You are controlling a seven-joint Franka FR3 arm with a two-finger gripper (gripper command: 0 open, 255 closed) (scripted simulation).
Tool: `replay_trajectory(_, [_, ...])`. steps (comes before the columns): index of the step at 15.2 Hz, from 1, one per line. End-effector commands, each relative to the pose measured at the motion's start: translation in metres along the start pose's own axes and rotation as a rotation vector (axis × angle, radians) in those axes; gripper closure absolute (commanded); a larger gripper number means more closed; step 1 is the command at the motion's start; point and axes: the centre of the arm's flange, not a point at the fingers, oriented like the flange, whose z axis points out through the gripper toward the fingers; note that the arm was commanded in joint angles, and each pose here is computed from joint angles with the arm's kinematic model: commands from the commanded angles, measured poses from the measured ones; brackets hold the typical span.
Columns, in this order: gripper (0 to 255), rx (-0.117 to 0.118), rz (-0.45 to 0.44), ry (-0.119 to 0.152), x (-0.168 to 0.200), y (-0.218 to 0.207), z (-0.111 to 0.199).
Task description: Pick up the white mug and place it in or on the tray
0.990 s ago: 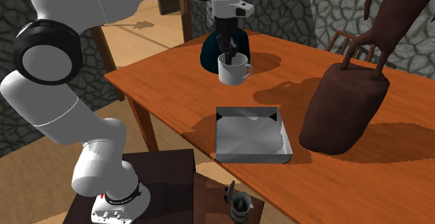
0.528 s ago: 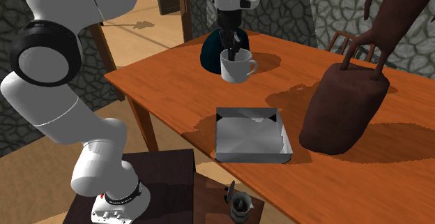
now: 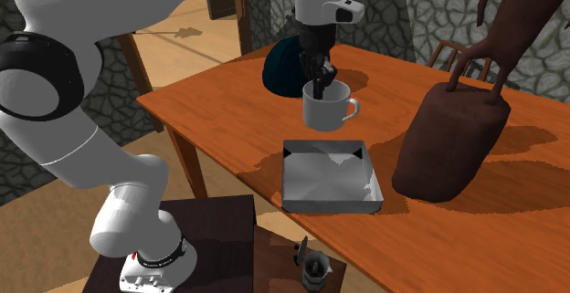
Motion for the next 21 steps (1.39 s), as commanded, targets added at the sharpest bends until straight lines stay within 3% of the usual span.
replay_trajectory(1, [255,0.0,-0.002,0.0,-0.006,0.025,0.0])
replay_trajectory(6, [255,0.0,-0.002,0.0,-0.014,0.091,0.0])
replay_trajectory(21, [255,0.0,-0.002,0.0,-0.018,0.088,0.074])
